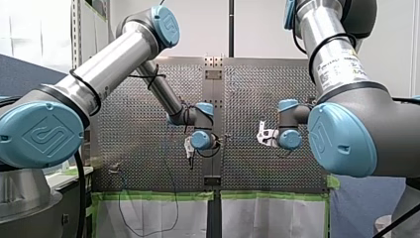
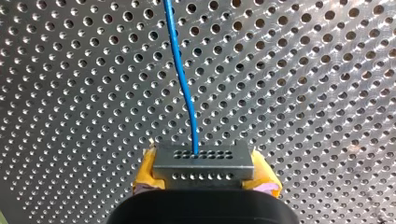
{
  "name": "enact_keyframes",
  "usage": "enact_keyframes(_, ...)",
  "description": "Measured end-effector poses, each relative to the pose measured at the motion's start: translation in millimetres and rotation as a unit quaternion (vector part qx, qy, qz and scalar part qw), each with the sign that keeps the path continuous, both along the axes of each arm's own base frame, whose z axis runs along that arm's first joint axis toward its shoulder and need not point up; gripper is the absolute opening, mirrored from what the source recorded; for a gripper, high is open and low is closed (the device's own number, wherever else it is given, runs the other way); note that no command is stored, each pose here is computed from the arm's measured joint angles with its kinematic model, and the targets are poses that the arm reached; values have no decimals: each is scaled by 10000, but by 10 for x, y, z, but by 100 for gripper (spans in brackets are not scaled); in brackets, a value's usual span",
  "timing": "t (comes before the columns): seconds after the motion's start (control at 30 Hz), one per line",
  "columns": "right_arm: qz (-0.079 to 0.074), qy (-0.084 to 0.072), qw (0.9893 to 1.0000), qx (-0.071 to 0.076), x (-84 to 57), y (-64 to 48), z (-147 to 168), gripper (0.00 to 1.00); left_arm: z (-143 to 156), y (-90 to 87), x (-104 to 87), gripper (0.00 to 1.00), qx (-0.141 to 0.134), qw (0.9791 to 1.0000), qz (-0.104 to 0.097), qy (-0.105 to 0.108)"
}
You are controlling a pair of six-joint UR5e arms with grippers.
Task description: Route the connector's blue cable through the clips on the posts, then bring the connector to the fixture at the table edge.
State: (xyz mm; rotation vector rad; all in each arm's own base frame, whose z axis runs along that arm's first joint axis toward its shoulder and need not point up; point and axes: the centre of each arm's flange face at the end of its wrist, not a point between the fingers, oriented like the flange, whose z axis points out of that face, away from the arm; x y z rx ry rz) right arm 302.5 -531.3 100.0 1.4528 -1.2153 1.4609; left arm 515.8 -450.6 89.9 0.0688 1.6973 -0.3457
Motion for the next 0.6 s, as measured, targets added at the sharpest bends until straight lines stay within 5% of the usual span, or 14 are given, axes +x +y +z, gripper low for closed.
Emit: enact_keyframes(0.6, -77, -25, 9999, -92, -20, -183, 131, 0, 324, -4, 359, 0, 46, 9999, 139, -64)
